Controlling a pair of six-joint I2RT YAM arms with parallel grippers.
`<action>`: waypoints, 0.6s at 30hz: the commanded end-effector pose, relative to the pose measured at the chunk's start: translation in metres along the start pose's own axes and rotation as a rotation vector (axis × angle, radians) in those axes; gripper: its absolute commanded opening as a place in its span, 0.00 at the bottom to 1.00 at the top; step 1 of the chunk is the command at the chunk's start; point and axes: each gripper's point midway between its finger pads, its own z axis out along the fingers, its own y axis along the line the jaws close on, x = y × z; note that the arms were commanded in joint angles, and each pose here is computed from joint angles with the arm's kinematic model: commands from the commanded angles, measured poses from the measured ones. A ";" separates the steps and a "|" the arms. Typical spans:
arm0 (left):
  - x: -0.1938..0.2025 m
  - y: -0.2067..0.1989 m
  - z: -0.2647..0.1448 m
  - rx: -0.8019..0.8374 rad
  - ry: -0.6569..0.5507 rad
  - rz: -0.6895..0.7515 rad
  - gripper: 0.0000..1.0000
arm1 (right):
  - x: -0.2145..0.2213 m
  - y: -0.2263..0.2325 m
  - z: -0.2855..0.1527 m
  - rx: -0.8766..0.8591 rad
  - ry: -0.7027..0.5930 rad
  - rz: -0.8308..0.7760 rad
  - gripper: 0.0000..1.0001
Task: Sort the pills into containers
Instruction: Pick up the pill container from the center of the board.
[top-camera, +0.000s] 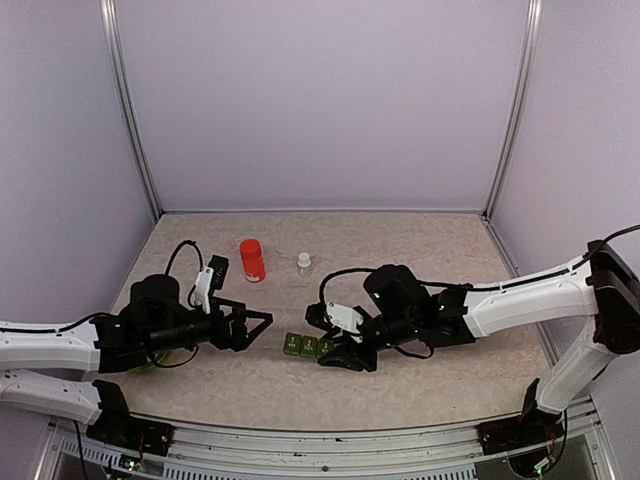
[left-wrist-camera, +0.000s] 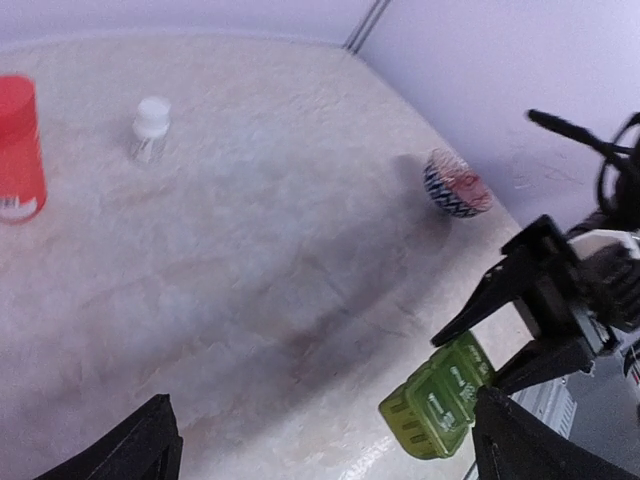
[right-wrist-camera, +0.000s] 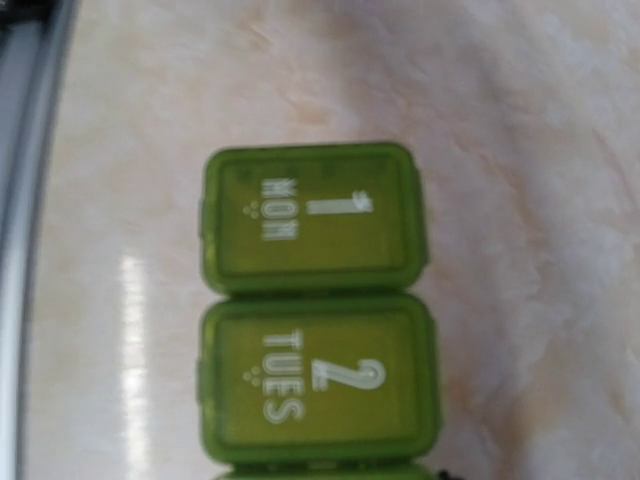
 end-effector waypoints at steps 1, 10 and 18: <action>-0.039 -0.052 -0.036 0.255 -0.254 0.213 0.99 | -0.018 0.022 -0.020 -0.107 -0.023 0.036 0.32; -0.035 -0.091 -0.061 0.463 -0.330 0.460 0.99 | -0.043 0.041 -0.057 -0.226 -0.061 0.078 0.34; -0.017 -0.121 -0.055 0.616 -0.223 0.567 0.99 | -0.056 0.043 -0.082 -0.251 -0.081 0.064 0.37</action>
